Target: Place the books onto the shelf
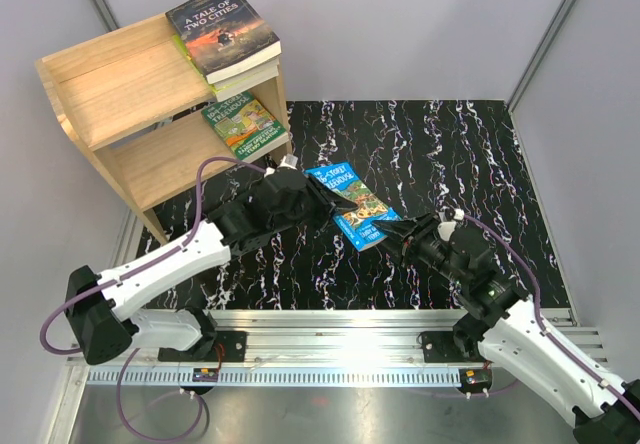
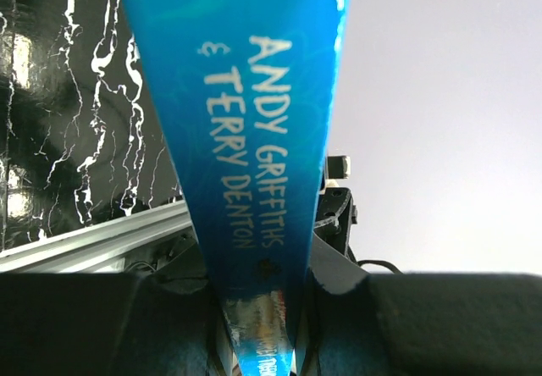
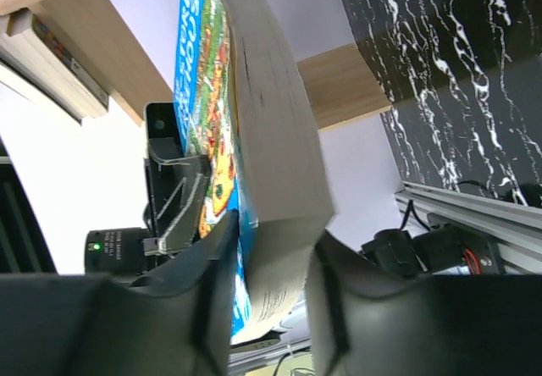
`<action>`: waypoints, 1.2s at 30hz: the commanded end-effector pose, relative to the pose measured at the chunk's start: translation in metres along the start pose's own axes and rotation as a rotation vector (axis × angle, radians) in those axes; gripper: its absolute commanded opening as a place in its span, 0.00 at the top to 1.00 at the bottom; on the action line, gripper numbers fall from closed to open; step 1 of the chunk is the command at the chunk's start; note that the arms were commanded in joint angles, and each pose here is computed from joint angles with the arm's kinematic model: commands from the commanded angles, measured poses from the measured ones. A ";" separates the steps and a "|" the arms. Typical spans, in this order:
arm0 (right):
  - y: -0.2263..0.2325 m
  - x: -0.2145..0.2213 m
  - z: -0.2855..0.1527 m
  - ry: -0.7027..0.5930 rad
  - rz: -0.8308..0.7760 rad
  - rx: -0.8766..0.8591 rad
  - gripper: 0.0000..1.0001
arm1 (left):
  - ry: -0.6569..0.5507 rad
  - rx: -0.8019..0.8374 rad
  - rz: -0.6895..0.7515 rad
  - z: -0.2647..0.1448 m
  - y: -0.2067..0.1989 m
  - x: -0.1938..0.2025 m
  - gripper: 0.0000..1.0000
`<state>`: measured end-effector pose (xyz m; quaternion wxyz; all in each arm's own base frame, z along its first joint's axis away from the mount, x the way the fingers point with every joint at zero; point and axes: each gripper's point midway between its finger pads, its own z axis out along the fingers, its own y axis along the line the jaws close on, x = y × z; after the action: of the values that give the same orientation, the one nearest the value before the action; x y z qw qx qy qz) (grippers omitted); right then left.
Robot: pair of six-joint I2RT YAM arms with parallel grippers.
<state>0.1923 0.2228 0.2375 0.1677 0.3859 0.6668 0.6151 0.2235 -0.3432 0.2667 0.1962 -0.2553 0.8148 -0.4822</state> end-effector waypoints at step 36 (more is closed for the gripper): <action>0.029 0.025 -0.009 0.106 -0.535 0.220 1.00 | -0.294 -0.075 0.743 -0.232 0.038 -0.066 0.01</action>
<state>0.1645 0.1956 0.2080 0.2058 0.2936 0.8421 0.4030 0.1347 -0.1528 0.3254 0.4088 -0.0637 0.8420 -0.3463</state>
